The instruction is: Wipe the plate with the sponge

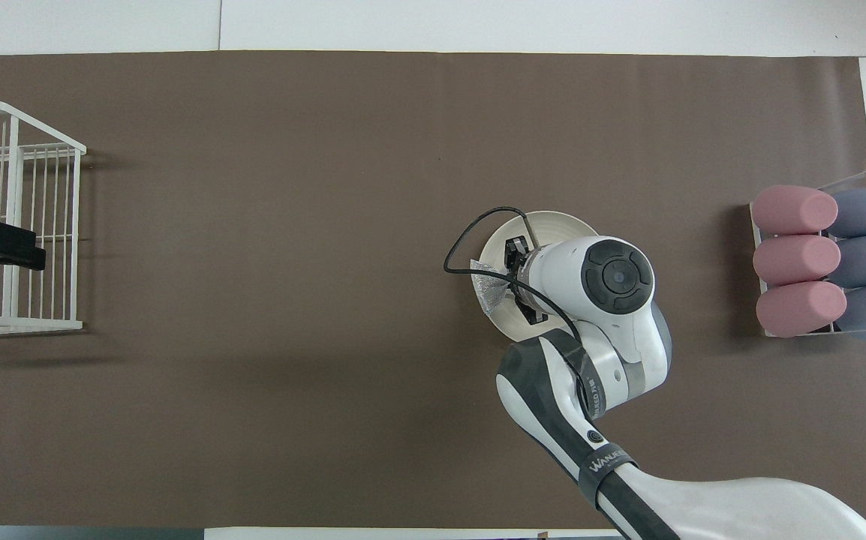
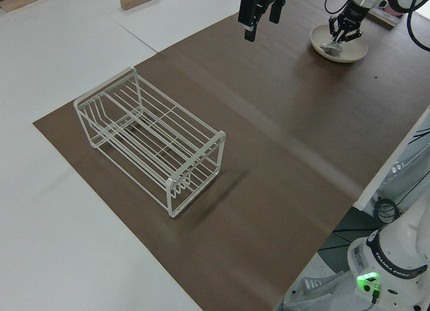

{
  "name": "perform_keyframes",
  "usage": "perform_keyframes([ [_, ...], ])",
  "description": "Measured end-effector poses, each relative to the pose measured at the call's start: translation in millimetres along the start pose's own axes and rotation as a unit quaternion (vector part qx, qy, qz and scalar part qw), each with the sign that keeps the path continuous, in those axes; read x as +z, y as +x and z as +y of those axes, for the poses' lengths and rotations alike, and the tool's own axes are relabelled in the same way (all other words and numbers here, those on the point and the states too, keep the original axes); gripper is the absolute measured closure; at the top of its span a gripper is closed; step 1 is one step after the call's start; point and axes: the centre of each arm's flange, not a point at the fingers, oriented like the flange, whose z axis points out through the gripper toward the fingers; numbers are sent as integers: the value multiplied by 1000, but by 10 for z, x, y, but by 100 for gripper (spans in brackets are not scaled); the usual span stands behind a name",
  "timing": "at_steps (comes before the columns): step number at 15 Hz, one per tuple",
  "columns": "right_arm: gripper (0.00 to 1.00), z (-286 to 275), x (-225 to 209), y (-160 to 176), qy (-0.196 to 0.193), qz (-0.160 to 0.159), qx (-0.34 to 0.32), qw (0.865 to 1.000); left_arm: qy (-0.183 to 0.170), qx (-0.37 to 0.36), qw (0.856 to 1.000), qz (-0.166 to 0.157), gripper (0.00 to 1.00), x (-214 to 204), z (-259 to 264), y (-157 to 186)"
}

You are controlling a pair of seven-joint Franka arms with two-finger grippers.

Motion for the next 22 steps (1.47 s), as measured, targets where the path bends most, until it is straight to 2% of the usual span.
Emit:
perform_keyframes([
  [2,93,7,20,162,-3,2,-7,1000,1,4,1000,-13,0,-110,45,59],
  [4,93,-3,16,294,-3,4,-23,1000,1,11,1000,-11,0,-146,137,136],
  [10,93,-14,-3,770,-3,9,-87,996,2,12,1000,-9,0,59,196,350],
  [13,93,-8,-8,903,-3,10,-94,996,2,13,1000,-11,0,152,204,398],
  [17,93,11,20,751,-6,8,-88,996,2,14,1000,-10,0,154,218,402],
  [22,93,91,67,-31,-4,-1,-43,999,2,14,1000,-7,0,149,220,407],
])
